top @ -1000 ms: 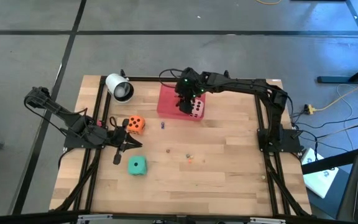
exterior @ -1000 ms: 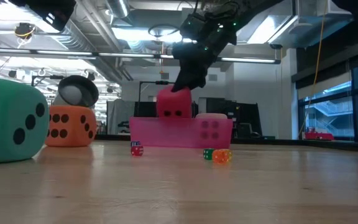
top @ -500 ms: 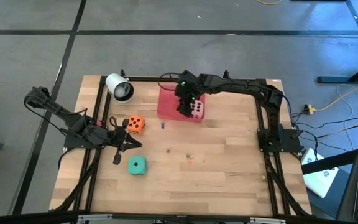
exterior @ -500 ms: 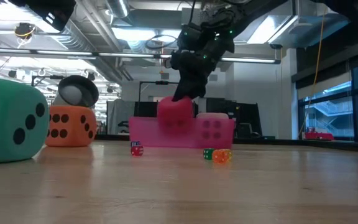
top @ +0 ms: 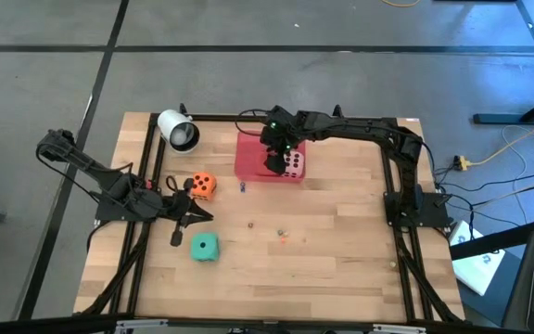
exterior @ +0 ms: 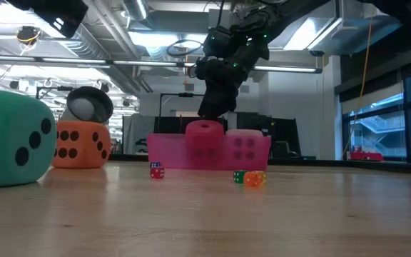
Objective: Pick & Place Dice
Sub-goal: Put the big red dice into the pink bin
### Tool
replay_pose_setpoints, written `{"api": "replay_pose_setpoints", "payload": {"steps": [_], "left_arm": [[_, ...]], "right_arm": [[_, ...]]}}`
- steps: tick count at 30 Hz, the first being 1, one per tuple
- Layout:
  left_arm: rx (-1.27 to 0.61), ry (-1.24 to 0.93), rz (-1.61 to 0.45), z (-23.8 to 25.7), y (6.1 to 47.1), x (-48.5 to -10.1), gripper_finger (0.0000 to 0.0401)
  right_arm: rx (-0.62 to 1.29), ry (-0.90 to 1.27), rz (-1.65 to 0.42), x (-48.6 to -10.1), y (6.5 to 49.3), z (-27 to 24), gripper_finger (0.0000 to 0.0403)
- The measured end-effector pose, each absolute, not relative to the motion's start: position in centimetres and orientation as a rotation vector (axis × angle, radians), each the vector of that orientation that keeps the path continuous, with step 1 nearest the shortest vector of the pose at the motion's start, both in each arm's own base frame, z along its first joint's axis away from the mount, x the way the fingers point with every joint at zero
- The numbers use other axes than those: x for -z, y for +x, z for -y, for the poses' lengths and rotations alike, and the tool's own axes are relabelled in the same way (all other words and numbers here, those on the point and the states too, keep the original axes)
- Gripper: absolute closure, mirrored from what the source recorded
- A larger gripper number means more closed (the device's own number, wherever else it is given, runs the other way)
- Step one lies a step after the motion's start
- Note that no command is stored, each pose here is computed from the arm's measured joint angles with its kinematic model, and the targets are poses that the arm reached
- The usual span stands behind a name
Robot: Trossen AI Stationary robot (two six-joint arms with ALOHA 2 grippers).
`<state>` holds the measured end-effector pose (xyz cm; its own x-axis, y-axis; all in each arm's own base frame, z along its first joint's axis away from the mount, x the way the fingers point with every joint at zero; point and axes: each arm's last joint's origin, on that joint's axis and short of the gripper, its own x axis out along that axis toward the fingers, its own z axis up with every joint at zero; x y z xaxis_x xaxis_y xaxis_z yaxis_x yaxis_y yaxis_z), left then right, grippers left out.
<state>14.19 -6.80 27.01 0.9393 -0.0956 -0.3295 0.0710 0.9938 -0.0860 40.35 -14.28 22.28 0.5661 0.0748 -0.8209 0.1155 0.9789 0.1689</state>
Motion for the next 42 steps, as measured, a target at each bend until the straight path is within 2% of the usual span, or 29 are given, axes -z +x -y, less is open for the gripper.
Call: {"api": "replay_pose_setpoints", "payload": {"steps": [4, 9, 11, 20, 42], "left_arm": [[0.076, -0.085, -0.344, 6.8, 14.3, -26.9, 0.0379], [0.076, -0.085, -0.343, 6.8, 14.3, -26.9, 0.0379], [0.076, -0.085, -0.343, 6.8, 14.3, -26.9, 0.0379], [0.074, -0.085, -0.342, 6.8, 14.3, -27.0, 0.0379], [0.073, -0.084, -0.342, 6.8, 14.3, -27.0, 0.0379]], "right_arm": [[0.006, 0.214, -0.973, -22.3, 40.3, 14.2, 0.0092], [-0.017, 0.21, -0.969, -22.3, 40.3, 14.2, 0.0023], [-0.017, 0.209, -0.969, -22.3, 40.3, 14.2, 0.0009], [0.019, 0.137, -0.983, -22.2, 40.2, 14.7, 0.0038], [0.043, 0.059, -0.955, -22.5, 40.3, 15.1, 0.0035]]}}
